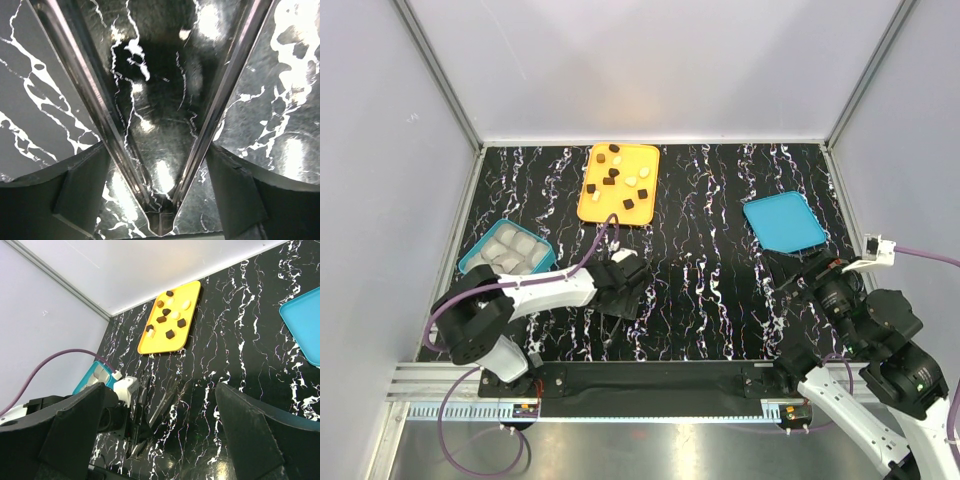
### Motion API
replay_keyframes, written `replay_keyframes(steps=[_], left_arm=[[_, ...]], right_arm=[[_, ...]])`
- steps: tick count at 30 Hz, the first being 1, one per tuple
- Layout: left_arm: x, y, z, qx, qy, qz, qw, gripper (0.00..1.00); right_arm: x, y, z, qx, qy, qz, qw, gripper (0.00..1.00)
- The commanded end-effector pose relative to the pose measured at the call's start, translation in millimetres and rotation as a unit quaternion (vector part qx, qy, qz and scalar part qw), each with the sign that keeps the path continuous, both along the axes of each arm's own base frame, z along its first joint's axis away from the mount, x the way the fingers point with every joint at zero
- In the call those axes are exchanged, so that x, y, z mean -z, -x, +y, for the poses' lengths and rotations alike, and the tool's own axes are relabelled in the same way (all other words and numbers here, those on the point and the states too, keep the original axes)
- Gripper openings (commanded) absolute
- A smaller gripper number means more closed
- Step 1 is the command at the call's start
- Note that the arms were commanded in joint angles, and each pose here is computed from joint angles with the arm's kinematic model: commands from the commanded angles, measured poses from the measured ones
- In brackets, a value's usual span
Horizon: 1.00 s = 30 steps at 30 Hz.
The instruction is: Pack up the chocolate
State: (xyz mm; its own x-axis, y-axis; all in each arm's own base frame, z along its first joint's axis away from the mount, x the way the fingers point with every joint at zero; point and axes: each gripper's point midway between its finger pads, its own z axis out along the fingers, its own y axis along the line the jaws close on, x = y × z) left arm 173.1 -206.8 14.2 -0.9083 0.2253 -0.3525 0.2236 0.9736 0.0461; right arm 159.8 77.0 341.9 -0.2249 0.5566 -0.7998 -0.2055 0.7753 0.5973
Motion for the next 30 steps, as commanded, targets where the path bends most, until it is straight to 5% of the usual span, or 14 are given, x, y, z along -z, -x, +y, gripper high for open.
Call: replay_keyframes(steps=[1,6,9,30], left_arm=[[16,0,6,-0.008,-0.021,0.002,1.000,0.83],[17,0,7,-0.024,-0.028,0.004,0.999,0.88],[18,0,8,-0.036,-0.031,0.005,0.999,0.99],[31,7,6,-0.042,-0.023,0.023,0.999,0.83]], right_arm=[[-4,-6,1,0.008,-0.005,-0.006,1.000,0.98],[-2,-7,2,0.007,-0.001,-0.005,1.000,0.99],[-1,-7,0,0.010,0.001,-0.006,1.000,0.99],[-1,-2,-8,0.019,0.009,-0.015,1.000,0.99]])
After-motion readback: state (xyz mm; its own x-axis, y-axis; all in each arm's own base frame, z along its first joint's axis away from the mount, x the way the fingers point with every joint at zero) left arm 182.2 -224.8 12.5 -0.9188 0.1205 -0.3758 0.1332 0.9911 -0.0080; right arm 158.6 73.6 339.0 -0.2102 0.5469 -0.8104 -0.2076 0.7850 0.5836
